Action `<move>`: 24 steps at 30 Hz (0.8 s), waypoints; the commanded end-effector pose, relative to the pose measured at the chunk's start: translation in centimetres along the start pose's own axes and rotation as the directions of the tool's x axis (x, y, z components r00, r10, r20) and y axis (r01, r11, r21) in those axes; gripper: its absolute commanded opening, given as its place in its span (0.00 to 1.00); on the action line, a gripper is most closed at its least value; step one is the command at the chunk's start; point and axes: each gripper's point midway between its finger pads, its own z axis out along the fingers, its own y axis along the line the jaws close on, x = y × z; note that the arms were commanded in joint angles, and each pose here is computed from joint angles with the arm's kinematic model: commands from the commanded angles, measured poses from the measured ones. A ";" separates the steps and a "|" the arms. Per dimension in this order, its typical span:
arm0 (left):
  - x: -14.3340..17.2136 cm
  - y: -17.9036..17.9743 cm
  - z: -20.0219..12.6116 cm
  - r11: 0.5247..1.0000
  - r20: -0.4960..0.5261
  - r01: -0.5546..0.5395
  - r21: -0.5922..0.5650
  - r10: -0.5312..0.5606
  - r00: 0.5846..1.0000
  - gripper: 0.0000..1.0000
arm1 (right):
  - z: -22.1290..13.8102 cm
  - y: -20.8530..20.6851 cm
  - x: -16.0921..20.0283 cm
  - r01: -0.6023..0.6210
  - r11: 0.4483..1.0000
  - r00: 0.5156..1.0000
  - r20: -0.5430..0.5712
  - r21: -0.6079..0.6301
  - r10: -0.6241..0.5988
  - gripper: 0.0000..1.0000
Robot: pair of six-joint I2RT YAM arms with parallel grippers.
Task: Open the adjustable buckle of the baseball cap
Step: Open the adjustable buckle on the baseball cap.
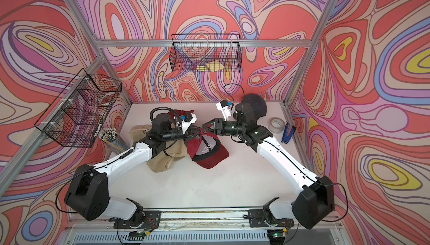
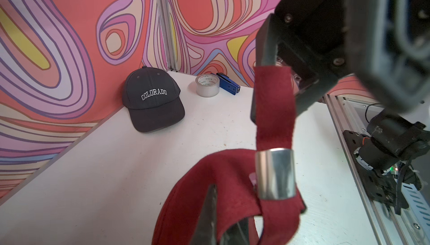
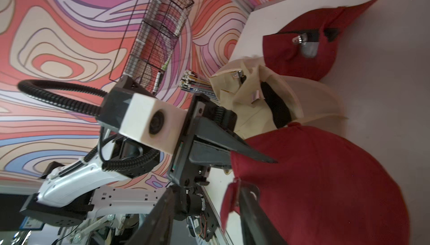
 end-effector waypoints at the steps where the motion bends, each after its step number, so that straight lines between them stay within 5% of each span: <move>1: -1.2 0.3 0.1 1.000 0.013 -0.004 -0.009 0.004 1.000 0.00 | -2.5 -1.6 -0.2 0.100 0.980 0.992 0.058 0.175 -0.111 0.52; 11: -0.9 0.7 0.3 0.999 -0.007 0.027 -0.020 -0.027 1.000 0.00 | -3.4 -3.1 1.7 0.416 0.880 0.904 -0.003 0.230 -0.427 0.50; 24: -1.2 0.6 0.6 0.998 0.001 0.064 -0.001 -0.064 0.998 0.00 | -1.2 -4.9 1.5 0.523 0.823 0.839 0.037 0.222 -0.543 0.54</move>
